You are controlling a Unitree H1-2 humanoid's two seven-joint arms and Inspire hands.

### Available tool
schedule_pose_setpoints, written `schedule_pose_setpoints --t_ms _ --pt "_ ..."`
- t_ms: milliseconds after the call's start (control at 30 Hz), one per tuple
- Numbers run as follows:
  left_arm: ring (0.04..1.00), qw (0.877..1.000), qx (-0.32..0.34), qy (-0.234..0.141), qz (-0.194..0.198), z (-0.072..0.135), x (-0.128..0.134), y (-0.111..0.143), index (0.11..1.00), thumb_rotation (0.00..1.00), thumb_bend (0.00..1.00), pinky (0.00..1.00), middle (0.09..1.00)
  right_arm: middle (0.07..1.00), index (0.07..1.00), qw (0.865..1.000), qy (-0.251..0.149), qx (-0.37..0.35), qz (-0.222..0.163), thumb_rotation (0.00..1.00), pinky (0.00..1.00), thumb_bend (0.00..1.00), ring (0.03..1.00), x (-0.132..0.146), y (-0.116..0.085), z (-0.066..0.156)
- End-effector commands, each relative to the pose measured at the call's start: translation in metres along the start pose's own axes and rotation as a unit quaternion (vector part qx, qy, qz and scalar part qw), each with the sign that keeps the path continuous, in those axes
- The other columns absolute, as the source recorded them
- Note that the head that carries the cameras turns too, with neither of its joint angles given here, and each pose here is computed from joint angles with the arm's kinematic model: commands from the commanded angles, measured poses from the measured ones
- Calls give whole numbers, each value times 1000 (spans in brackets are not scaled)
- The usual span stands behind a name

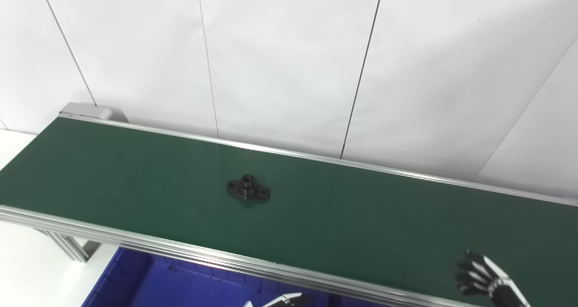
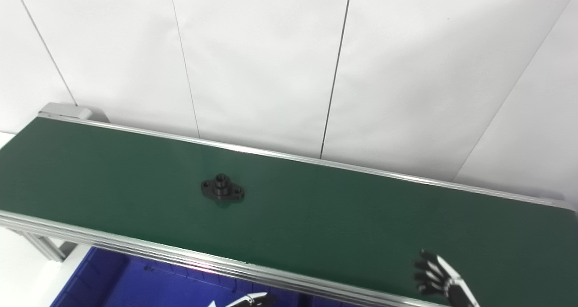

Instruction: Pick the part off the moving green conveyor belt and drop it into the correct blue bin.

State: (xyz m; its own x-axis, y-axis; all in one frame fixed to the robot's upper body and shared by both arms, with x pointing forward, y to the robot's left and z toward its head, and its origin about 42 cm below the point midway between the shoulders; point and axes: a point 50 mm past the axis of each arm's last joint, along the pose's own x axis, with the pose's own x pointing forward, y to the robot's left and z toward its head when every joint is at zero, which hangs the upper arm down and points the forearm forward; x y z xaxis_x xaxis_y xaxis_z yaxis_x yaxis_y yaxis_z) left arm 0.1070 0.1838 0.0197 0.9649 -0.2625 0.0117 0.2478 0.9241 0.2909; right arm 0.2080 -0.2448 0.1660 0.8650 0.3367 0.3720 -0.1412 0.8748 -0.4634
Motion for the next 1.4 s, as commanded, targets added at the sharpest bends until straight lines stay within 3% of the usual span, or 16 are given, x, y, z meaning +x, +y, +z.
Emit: schedule_pose_setpoints --t_ms 0,267,933,1367 --pt "788 1000 -7 -26 9 9 -3 4 829 166 881 691 836 786 854 1000 -14 -8 -7 403 569 831 690 12 -5 12" --pt "797 999 -16 -24 19 11 -4 6 835 178 872 709 840 768 831 999 -28 -21 -1 344 590 791 684 40 -6 7" --pt "824 999 -29 -4 16 4 -5 19 870 226 814 748 870 757 816 998 -20 -52 34 204 591 806 688 113 25 23" --pt "840 999 -27 8 20 -1 -7 34 879 260 796 764 880 752 815 996 2 -79 40 259 600 812 686 152 51 29"
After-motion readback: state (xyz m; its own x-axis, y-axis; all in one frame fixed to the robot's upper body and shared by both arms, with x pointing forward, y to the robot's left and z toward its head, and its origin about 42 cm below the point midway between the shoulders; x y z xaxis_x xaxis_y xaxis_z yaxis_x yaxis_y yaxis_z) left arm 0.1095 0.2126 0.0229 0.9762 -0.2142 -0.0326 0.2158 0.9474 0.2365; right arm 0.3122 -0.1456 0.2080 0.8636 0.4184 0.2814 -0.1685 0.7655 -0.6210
